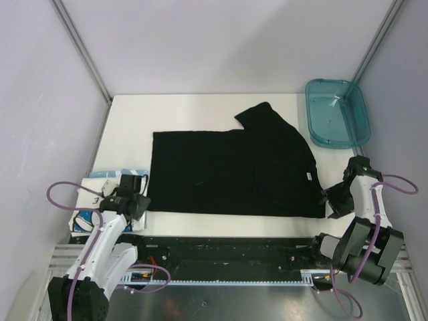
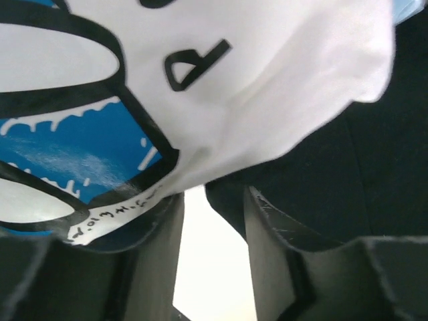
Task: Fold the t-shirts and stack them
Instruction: Grap the side of the flattened tshirt furthest away from the robot with both arms, then fold the other side of the tshirt into a rectangle
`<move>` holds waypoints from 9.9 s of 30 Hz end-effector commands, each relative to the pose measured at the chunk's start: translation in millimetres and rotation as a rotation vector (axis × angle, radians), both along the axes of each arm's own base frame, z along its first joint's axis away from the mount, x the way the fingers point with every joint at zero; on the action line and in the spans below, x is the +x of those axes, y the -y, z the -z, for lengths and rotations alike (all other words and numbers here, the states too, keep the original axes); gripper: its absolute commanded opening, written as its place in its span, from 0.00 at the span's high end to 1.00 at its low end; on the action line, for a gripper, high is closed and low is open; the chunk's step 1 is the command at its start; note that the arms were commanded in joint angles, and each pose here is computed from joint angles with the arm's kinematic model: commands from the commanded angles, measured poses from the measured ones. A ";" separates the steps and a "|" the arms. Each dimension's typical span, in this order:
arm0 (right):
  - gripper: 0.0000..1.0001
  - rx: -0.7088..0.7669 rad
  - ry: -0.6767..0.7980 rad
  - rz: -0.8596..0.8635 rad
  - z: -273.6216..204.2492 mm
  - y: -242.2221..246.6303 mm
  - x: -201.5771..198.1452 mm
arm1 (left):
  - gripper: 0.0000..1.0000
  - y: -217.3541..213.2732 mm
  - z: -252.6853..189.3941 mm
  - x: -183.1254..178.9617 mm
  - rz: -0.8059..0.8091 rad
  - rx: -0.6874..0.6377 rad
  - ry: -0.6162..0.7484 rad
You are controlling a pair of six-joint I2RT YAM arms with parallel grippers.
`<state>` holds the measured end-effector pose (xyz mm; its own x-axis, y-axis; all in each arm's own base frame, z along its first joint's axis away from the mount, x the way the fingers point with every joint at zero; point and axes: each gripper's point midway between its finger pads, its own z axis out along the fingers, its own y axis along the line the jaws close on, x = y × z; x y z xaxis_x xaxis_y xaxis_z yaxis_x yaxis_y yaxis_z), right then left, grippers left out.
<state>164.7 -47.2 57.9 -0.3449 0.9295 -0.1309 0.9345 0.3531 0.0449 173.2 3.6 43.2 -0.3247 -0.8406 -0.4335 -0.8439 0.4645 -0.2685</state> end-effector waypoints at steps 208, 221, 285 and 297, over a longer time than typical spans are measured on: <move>0.43 -0.317 0.573 -0.885 21.5 -108.2 482.5 | 1.00 20.1 -6.0 384.4 0.525 0.122 0.043; 0.47 -0.214 0.549 -0.902 42.2 -127.4 473.3 | 1.00 22.3 -6.2 385.9 0.530 0.110 0.050; 1.00 -0.454 0.657 -0.805 -98.4 -91.8 398.4 | 1.00 -2.2 -62.5 386.8 0.556 0.153 0.245; 1.00 -0.405 0.618 -0.739 -101.1 -84.2 317.3 | 1.00 -2.1 -67.0 358.9 0.605 0.119 0.275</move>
